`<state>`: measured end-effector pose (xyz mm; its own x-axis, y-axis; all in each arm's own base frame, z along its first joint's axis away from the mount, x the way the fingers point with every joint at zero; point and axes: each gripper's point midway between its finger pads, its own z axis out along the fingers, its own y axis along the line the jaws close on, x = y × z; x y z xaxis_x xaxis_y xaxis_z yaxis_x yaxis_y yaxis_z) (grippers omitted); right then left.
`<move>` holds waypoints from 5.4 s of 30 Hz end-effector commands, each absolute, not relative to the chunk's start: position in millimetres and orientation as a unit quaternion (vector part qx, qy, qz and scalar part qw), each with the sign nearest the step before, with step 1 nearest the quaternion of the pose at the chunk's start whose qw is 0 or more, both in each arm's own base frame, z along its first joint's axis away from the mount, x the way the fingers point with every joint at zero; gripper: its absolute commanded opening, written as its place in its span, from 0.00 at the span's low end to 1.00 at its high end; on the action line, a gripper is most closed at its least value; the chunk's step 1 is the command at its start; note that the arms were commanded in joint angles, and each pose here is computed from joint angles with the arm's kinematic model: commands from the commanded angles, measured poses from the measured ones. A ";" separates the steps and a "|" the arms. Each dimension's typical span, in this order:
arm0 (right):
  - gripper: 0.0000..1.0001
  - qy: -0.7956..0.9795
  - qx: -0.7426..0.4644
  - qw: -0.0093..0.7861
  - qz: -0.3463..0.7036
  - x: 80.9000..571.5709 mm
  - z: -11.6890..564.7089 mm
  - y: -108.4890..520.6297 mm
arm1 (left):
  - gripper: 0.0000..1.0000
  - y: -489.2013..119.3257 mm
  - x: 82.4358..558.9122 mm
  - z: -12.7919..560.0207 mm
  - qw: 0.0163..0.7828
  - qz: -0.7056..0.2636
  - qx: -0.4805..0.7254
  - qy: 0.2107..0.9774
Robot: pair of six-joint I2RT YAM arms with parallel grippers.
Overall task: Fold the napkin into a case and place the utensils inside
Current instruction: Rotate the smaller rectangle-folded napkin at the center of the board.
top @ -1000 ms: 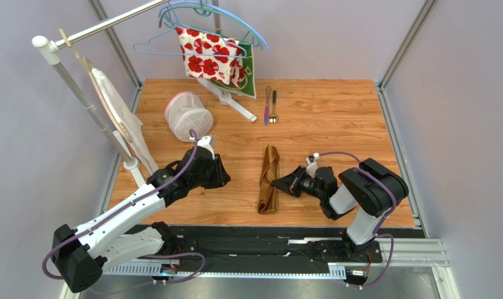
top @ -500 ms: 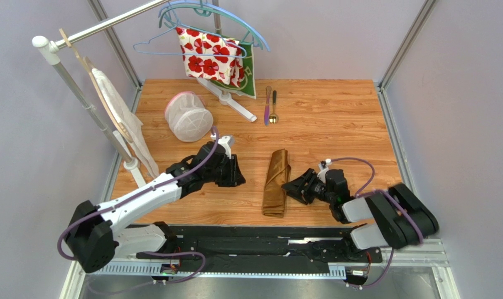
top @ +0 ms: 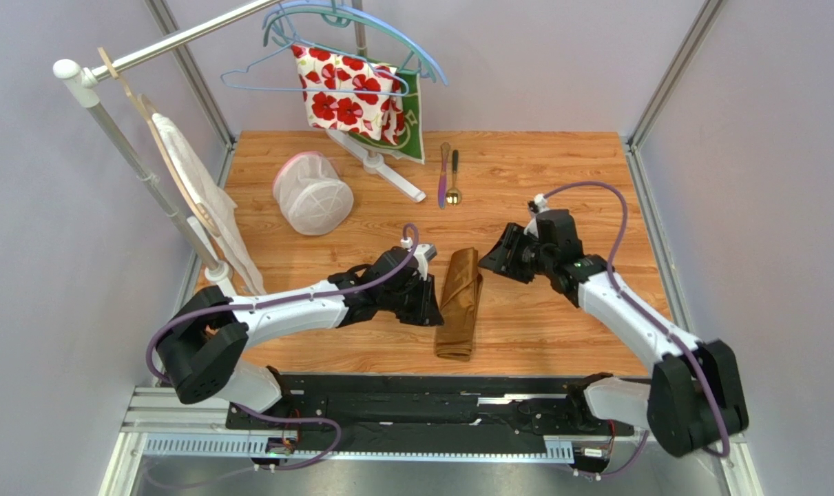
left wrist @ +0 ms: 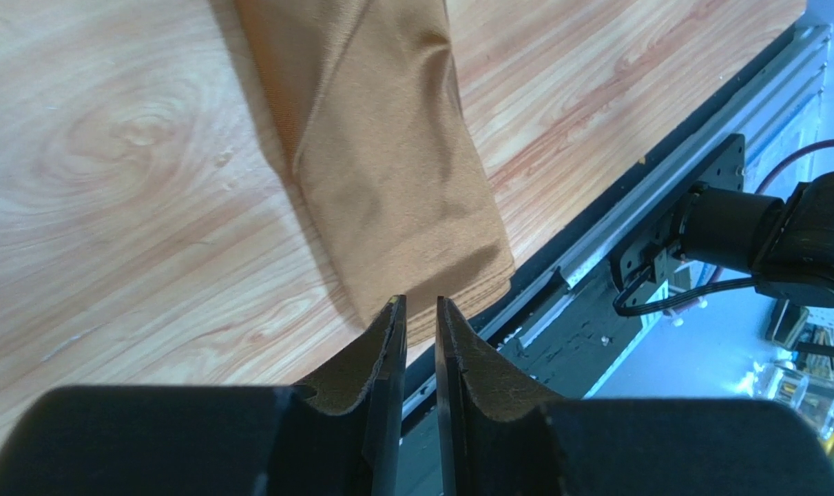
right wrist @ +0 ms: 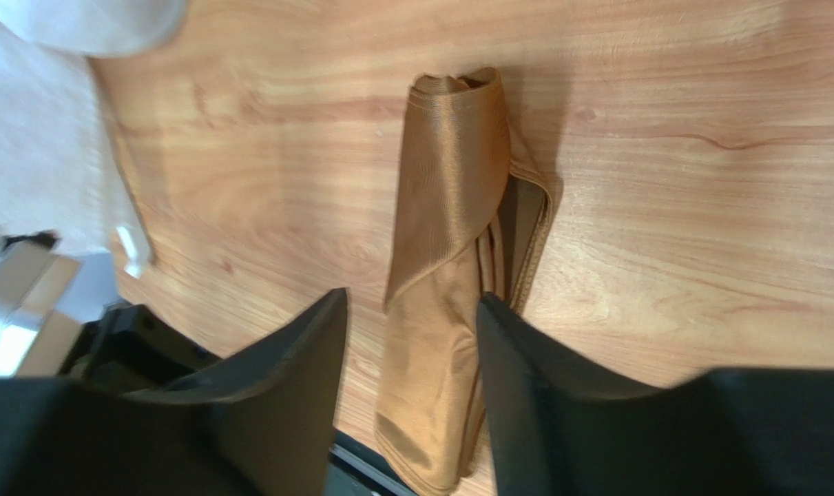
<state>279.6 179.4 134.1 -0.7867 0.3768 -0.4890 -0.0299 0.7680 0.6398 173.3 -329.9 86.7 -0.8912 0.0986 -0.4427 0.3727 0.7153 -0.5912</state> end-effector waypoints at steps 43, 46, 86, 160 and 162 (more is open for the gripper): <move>0.29 0.923 0.028 0.170 0.344 326.0 19.9 200.3 | 0.25 -410.3 129.5 46.0 0.107 -0.397 0.223 0.884; 0.29 0.925 0.041 0.169 0.338 325.8 18.7 195.7 | 0.23 -389.1 128.9 24.0 0.105 -0.347 0.232 0.902; 0.45 0.913 0.090 0.244 0.315 283.4 100.3 149.4 | 0.26 -285.8 282.7 110.6 0.205 -0.245 0.107 0.941; 0.02 0.856 -0.044 0.183 0.481 224.1 81.1 268.8 | 0.13 -333.9 237.0 109.3 0.192 -0.383 0.105 0.898; 0.01 0.864 -0.037 0.173 0.472 219.8 65.1 265.1 | 0.13 -329.2 231.4 100.5 0.191 -0.371 0.098 0.903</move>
